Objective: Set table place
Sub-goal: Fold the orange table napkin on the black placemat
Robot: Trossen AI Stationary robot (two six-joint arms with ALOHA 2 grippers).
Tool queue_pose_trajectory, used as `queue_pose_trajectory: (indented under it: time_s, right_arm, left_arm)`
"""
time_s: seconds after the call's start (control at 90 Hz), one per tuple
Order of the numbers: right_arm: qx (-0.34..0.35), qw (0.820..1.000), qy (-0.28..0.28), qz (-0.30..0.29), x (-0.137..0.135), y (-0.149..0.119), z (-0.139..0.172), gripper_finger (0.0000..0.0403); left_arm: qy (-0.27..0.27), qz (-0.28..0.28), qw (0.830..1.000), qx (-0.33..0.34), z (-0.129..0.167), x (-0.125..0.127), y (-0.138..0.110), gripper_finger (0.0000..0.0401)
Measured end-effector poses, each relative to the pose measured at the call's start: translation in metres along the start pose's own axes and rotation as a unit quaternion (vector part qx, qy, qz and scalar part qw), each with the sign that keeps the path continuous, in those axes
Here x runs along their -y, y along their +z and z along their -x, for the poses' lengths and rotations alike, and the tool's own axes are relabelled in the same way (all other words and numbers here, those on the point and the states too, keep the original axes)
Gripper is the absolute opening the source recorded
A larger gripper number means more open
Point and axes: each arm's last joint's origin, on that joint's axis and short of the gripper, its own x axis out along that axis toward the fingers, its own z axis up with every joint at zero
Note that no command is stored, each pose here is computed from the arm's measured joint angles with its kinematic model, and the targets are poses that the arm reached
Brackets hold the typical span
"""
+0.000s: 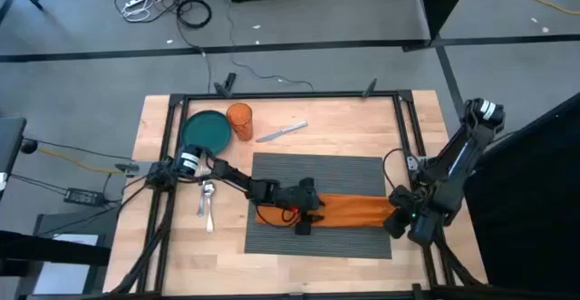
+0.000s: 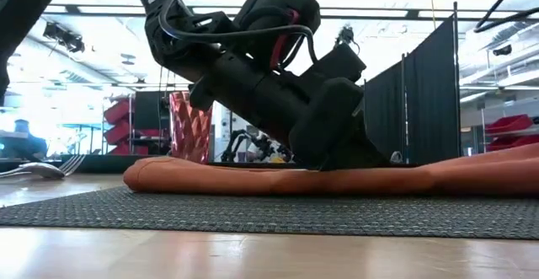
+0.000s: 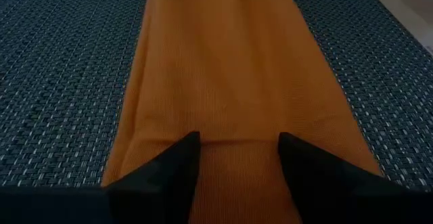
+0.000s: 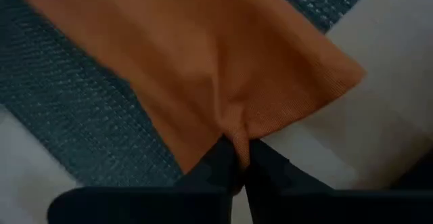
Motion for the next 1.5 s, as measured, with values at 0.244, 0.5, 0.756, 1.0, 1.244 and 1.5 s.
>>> queue_pose_trajectory:
  time_s: [0.244,0.5,0.756,1.0,1.244,1.5]
  right_arm:
    - [0.022,0.999,0.028,0.026,-0.007,0.009,0.0,0.0]
    - [0.121,0.984,0.098,0.084,-0.039,0.041,0.013,0.0]
    - [0.206,0.948,0.187,0.156,-0.075,0.079,0.009,0.0]
    - [0.222,0.936,0.201,0.188,-0.089,0.094,-0.001,0.0]
    - [0.243,0.927,0.208,0.194,-0.095,0.103,-0.005,0.0]
    - [0.269,0.903,0.26,0.21,-0.119,0.124,-0.029,0.0]
  left_arm:
    - [0.001,0.001,1.0,-0.001,0.0,0.0,0.0,0.0186]
    - [0.001,0.001,1.0,-0.001,0.0,-0.001,0.0,0.0186]
    - [0.002,0.001,1.0,-0.001,0.0,-0.001,0.0,0.0186]
    - [0.007,0.007,1.0,-0.026,0.025,0.005,0.024,0.0186]
    - [0.018,-0.007,0.994,-0.104,0.042,0.016,0.012,0.0186]
    - [0.039,0.021,0.997,-0.062,0.036,0.013,-0.007,0.0186]
